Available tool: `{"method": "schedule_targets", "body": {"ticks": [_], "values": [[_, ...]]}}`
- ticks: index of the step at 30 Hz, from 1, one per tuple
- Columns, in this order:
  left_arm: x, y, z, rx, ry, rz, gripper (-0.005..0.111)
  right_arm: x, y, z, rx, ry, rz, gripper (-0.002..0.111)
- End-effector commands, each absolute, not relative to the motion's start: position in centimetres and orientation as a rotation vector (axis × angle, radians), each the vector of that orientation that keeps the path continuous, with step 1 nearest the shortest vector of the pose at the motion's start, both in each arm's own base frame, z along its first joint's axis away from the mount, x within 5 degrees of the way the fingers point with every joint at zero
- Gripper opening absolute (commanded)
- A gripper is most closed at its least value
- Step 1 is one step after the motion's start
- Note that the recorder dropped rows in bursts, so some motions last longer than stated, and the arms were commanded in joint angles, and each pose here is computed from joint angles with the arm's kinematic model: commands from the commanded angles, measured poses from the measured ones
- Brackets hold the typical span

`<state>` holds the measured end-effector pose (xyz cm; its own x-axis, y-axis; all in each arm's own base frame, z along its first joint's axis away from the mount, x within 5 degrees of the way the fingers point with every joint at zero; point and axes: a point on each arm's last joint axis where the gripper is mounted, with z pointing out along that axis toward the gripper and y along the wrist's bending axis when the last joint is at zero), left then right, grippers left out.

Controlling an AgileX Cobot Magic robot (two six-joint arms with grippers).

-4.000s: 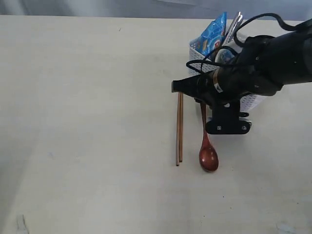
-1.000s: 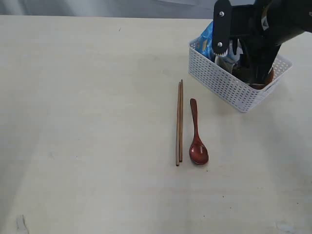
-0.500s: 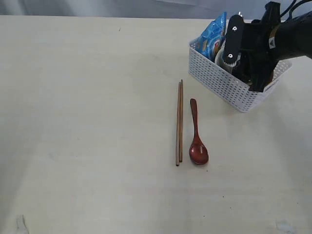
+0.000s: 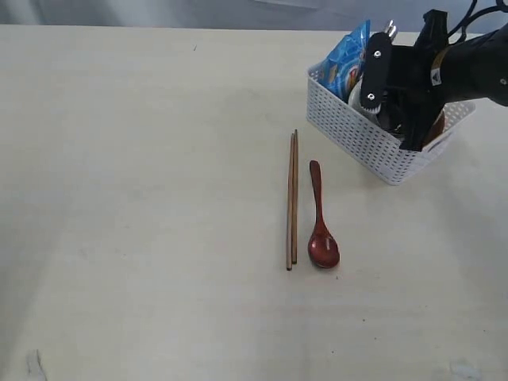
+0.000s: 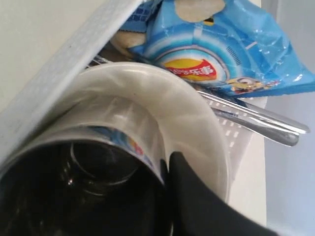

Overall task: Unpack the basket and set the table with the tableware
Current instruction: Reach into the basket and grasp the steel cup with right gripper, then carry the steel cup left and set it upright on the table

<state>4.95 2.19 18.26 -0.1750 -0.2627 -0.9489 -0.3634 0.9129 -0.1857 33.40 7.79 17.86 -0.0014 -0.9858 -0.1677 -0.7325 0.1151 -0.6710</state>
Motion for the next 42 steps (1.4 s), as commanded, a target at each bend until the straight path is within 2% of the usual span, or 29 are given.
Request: {"method": "schedule_targets", "body": {"ticks": [1,8,16,24,32,42], "values": [[5.0,2.1,18.3,-0.458,1.766,0.093,0.000,33.4,7.7,17.8,-1.661,1.804,-0.529,0.000],[5.0,2.1,18.3,-0.458,1.766,0.093,0.000,33.3,7.8,19.5,-1.629,1.729,-0.553,0.000],[5.0,2.1,18.3,-0.458,1.766,0.093,0.000,31.4,7.7,25.9,-1.462,1.602,-0.606,0.000],[5.0,2.1,18.3,-0.458,1.766,0.093,0.000,30.1,12.7,31.4,-1.228,1.681,-0.318,0.000],[5.0,2.1,18.3,-0.458,1.766,0.093,0.000,32.7,20.8,30.6,-1.243,1.970,0.111,0.000],[5.0,2.1,18.3,-0.458,1.766,0.093,0.000,38.0,26.4,26.5,-1.182,2.315,0.266,0.000]]}}
